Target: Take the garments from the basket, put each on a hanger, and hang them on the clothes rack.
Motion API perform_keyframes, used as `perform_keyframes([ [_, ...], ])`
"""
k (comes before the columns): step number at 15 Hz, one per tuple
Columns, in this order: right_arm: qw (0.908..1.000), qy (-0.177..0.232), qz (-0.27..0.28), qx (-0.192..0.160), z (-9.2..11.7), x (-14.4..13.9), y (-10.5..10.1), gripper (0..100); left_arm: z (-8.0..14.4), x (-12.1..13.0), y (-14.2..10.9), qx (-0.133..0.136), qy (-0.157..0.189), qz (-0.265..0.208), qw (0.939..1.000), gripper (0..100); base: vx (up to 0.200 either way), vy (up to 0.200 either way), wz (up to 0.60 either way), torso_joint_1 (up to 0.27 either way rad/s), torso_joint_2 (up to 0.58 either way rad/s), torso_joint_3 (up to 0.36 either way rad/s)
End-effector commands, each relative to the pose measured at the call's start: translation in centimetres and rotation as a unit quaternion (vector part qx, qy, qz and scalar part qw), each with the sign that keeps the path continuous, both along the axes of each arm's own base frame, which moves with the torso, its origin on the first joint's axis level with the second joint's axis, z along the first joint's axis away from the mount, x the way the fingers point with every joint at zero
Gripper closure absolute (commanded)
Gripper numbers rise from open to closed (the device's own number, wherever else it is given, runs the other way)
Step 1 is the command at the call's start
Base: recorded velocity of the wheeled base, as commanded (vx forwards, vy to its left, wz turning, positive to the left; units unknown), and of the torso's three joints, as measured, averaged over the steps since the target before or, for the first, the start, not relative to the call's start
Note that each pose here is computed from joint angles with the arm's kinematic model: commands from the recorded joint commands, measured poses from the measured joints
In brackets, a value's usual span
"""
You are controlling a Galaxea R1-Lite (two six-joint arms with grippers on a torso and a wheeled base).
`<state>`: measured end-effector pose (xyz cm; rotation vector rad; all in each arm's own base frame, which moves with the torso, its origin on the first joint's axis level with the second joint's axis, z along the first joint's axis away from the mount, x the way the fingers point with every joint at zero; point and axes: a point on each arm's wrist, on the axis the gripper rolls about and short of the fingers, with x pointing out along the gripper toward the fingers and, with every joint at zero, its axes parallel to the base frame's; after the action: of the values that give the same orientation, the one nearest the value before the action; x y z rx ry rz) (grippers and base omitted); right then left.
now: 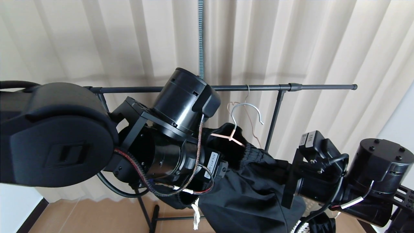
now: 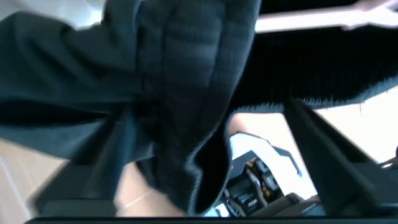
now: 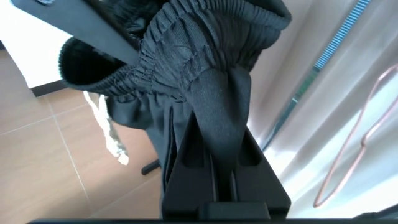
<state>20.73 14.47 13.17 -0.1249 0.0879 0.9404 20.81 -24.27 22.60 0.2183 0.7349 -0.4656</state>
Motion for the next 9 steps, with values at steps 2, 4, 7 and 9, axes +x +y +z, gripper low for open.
perform_keyframes([
  [2, 1.0, -0.002, 0.003, 0.003, 0.2, 0.0, -0.3, 100, 0.0, -0.2, 0.2, 0.001, 0.001, 0.001, 1.0, 0, 0.0, 0.0, 0.0, 0.0, 0.0, 0.0],
  [4, 1.0, 0.001, -0.001, 0.002, 0.0, 0.5, -0.7, 100, 0.3, -1.1, 1.5, -0.001, 0.0, 0.0, 1.0, 0, 0.0, 0.0, 0.0, 0.0, 0.0, 0.0],
  [7, 0.9999, 0.012, 0.009, 0.002, -0.5, 1.3, -1.6, 100, 0.7, -2.4, 3.3, -0.006, -0.003, 0.002, 1.0, 0, 0.0, 0.0, 0.0, 0.0, 0.0, 0.0],
  [9, 0.9997, 0.022, 0.015, -0.001, -1.0, 1.6, -1.8, 100, 1.1, -2.9, 4.2, -0.008, -0.009, 0.002, 0.9999, 0, 0.0, 0.0, 0.0, 0.0, 0.0, 0.0],
])
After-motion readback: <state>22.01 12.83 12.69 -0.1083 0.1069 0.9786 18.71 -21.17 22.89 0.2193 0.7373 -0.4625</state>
